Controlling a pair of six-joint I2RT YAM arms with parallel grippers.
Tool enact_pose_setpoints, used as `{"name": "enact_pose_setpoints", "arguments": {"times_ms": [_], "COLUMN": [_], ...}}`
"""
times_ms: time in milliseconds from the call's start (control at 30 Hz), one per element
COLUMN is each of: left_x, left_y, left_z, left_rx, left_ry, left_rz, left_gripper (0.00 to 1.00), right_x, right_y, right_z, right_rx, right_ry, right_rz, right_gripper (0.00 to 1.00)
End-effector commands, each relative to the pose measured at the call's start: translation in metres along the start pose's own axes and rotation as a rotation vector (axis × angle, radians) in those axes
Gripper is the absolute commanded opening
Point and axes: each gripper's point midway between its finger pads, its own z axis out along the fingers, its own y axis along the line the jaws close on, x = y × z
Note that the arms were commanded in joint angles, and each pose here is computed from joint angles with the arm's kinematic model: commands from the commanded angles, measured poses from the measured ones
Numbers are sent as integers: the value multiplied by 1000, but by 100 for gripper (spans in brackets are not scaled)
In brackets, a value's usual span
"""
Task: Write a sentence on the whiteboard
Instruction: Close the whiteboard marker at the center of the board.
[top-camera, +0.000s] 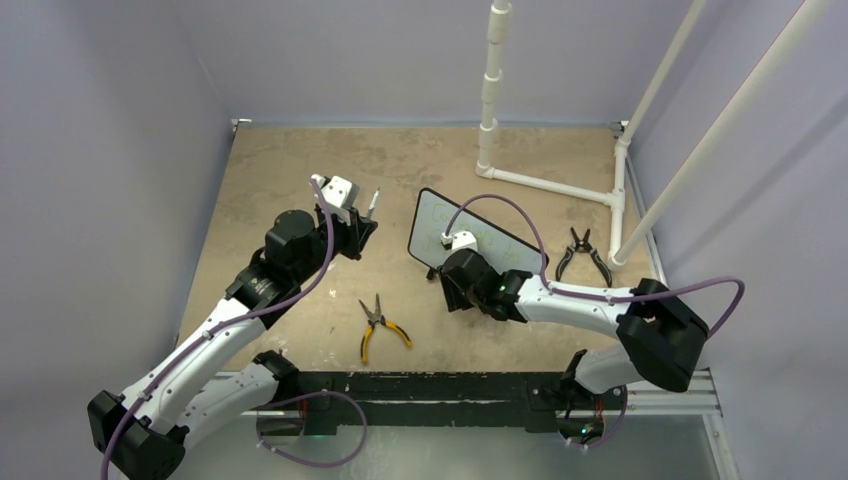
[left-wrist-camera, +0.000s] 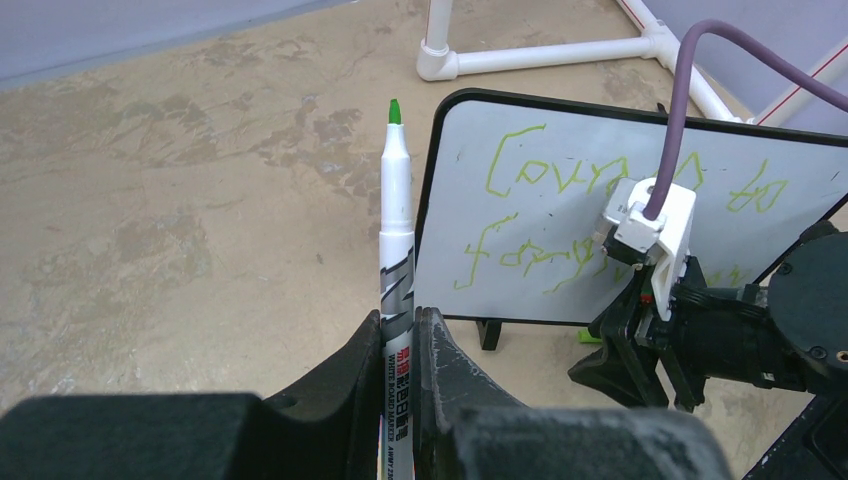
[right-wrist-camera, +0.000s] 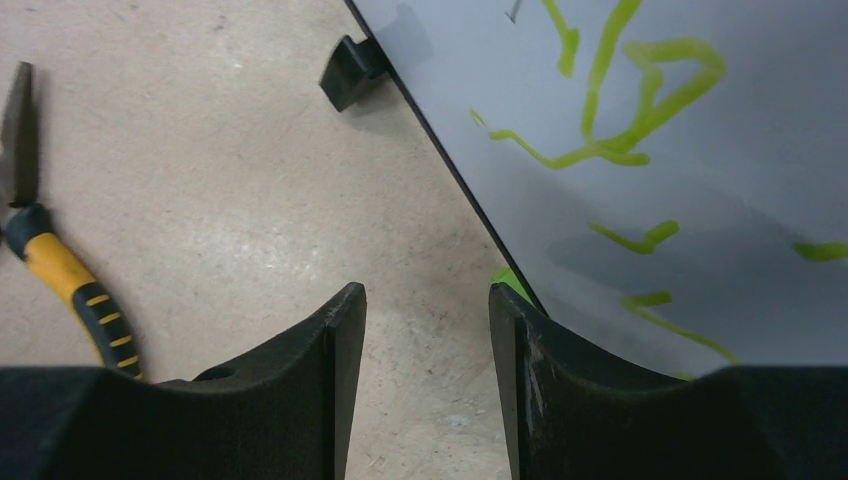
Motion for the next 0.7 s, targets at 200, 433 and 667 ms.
{"name": "enact_pose_setpoints", "arguments": {"times_ms": [200,433,667], "left_x": [-8,-9,-8], "left_y": [4,4,4], "left_z": [-2,-2,-2], "left_rx": [-13,-14,-14], "left_ry": [-32,-33,-31], "left_rz": [15,15,15], "left_gripper": [0,0,0], "right_x": [-1,-1,0], "right_y": [-9,-12,-17], "right_z": [6,9,9], "right_rx": [97,119,149], "right_ry": [7,6,4], "right_rz": [29,30,44], "right_gripper": [52,52,53]}}
